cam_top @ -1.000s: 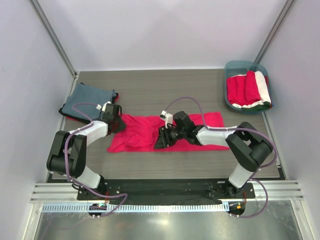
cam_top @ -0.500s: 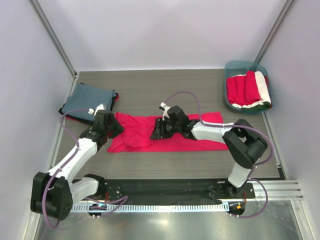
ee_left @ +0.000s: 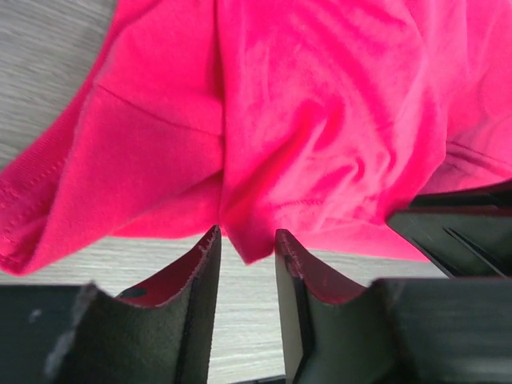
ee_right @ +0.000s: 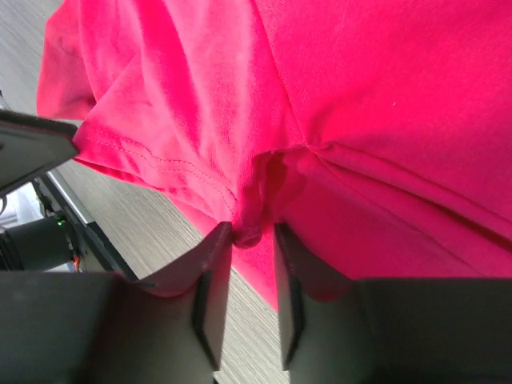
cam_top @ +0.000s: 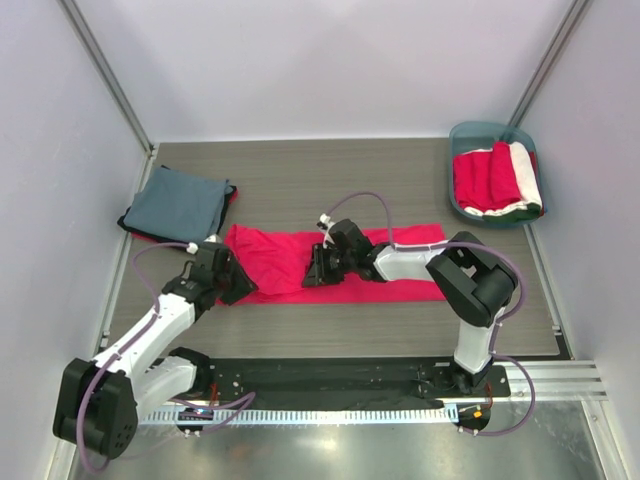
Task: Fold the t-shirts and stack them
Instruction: Fold the tshirt
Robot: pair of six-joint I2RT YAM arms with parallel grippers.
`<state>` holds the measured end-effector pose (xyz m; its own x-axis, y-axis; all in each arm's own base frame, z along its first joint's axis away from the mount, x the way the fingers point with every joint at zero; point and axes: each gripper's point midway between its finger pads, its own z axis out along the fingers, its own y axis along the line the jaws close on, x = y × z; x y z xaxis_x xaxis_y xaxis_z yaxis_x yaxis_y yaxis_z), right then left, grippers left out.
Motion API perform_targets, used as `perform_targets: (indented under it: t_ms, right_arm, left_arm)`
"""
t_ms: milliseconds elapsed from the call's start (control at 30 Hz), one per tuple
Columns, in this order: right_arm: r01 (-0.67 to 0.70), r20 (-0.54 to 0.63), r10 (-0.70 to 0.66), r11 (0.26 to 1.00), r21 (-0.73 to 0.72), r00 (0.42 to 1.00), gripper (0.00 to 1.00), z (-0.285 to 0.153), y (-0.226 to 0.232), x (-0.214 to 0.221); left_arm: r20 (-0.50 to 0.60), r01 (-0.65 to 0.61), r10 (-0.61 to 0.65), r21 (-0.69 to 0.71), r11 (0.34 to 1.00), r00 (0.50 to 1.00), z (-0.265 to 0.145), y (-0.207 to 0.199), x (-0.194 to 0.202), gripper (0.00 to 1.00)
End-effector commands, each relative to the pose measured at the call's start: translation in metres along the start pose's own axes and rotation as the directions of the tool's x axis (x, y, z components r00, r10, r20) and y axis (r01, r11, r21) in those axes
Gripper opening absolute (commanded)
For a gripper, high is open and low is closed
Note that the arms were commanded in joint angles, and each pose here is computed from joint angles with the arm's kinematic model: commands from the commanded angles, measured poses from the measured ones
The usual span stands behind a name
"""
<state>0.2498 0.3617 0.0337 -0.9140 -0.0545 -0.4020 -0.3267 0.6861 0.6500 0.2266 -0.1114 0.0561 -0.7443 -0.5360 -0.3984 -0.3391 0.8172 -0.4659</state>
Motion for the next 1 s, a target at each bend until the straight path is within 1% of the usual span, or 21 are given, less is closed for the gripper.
perform_targets:
  t_ms: [0,67,100,133,167,233,467,567,600,633,833,967]
  right_arm:
    - [0.003,0.038,0.0,0.997,-0.083,0.999,0.29,0.004,0.025,-0.017]
    - [-0.006,0.03,0.009,0.995,-0.098,1.0,0.23,0.004,0.027,-0.016]
    - [-0.008,0.025,0.011,0.995,-0.103,1.0,0.15,0.002,0.029,-0.015]
    - [-0.012,0.021,0.014,0.995,-0.101,1.0,0.12,0.002,0.028,-0.013]
    - [-0.013,0.019,0.016,0.995,-0.103,1.0,0.06,0.001,0.029,-0.013]
    - [-0.017,0.007,0.017,0.994,-0.106,1.0,0.02,0.0,0.03,-0.011]
    - [-0.017,-0.009,0.016,0.993,-0.113,1.0,0.01,-0.002,0.033,-0.01]
    - [-0.015,-0.01,0.014,0.994,-0.112,1.0,0.01,-0.002,0.033,-0.011]
    - [-0.016,-0.013,0.014,0.994,-0.11,1.0,0.01,-0.002,0.033,-0.011]
    - [-0.012,-0.016,0.01,0.994,-0.108,1.0,0.01,-0.002,0.033,-0.011]
    - [-0.017,-0.065,0.012,0.998,-0.065,0.998,0.01,-0.004,0.027,-0.016]
    - [-0.033,-0.095,0.027,0.998,-0.058,0.995,0.02,-0.009,0.025,-0.016]
  left_arm:
    - [-0.022,0.009,-0.008,0.052,0.999,1.0,-0.005,-0.009,0.004,0.33]
    - [-0.028,0.008,-0.007,0.053,0.999,1.0,-0.006,-0.009,0.006,0.29]
    - [-0.032,0.008,-0.006,0.059,0.998,0.999,-0.006,-0.009,0.007,0.27]
    - [-0.038,0.007,-0.005,0.056,0.998,0.999,-0.006,-0.008,0.009,0.26]
    - [-0.04,0.009,-0.007,0.055,0.998,0.999,-0.006,-0.007,0.01,0.25]
    - [-0.041,0.009,-0.007,0.056,0.998,0.999,-0.006,-0.006,0.012,0.25]
    - [-0.053,0.007,-0.005,0.045,0.999,0.999,-0.003,0.0,0.017,0.24]
    - [-0.054,0.008,-0.006,0.051,0.999,0.999,-0.001,-0.001,0.018,0.15]
    - [-0.058,0.006,-0.003,0.055,0.998,0.998,-0.001,-0.001,0.019,0.1]
    - [-0.059,0.009,-0.005,0.056,0.998,0.998,-0.001,-0.001,0.019,0.0]
    - [-0.064,0.018,-0.011,0.097,0.995,0.998,-0.009,-0.007,0.023,0.0]
    - [-0.078,0.028,-0.021,0.087,0.996,0.997,-0.012,-0.001,0.031,0.0]
